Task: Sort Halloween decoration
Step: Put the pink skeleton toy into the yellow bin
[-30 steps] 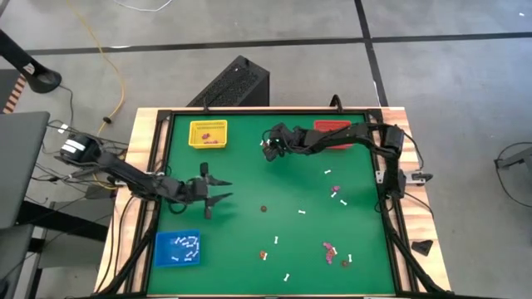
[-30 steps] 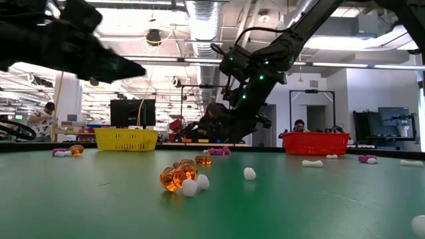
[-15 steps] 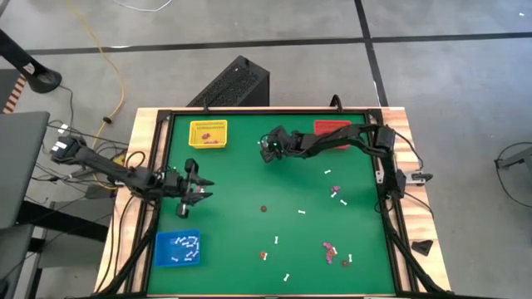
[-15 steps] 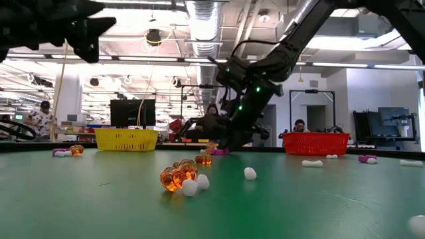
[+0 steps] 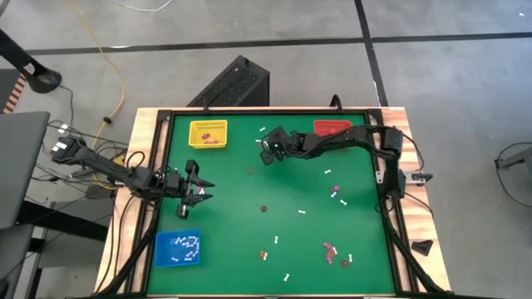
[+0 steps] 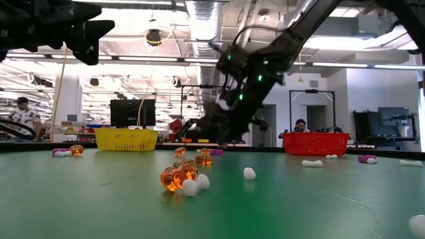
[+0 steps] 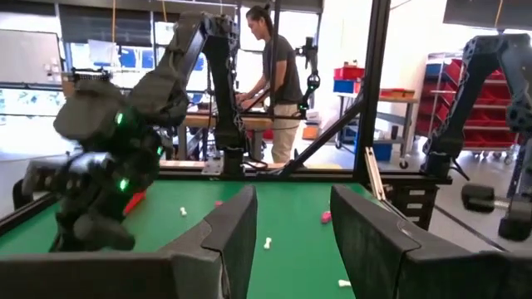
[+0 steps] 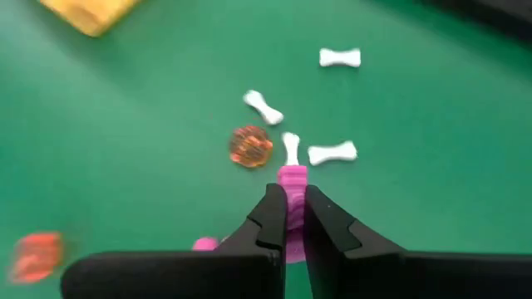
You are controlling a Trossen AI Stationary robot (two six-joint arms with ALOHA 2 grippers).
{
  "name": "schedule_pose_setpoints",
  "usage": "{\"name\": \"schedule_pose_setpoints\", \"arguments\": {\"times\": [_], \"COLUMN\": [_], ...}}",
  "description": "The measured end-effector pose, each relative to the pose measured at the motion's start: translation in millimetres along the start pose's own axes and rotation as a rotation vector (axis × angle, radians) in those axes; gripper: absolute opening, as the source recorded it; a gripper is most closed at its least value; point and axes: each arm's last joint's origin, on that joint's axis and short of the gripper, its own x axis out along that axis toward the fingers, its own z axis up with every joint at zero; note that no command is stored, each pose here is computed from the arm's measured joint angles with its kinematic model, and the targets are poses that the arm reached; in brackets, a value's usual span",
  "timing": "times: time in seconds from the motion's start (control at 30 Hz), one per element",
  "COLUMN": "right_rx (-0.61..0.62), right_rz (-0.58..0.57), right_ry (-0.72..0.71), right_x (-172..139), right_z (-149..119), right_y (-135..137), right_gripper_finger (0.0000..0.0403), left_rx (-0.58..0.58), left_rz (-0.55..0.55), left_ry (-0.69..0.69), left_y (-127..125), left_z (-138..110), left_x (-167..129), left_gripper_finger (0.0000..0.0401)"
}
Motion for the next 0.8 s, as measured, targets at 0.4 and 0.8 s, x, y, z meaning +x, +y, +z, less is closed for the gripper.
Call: {"name": "schedule_pose_setpoints", "arguments": {"times": [0.4, 0.8], "right_rx": [-0.161, -0.129], "right_rz": [-0.021, 0.466], "right_ry": [0.010, -0.364], "right_x": [-107, -58], "right_z": [11, 26], "right_y": [17, 71], "right_gripper_finger": [0.0052, 0.0054], "left_rx": [0.002, -0.004], "left_rz": [0.001, 0.084], "left_ry": [0.013, -0.008], "left_y": [0, 2], "left_z": [-1, 1], "left_x": [0, 0], "left_gripper_finger": [0.0144, 0.0144]}}
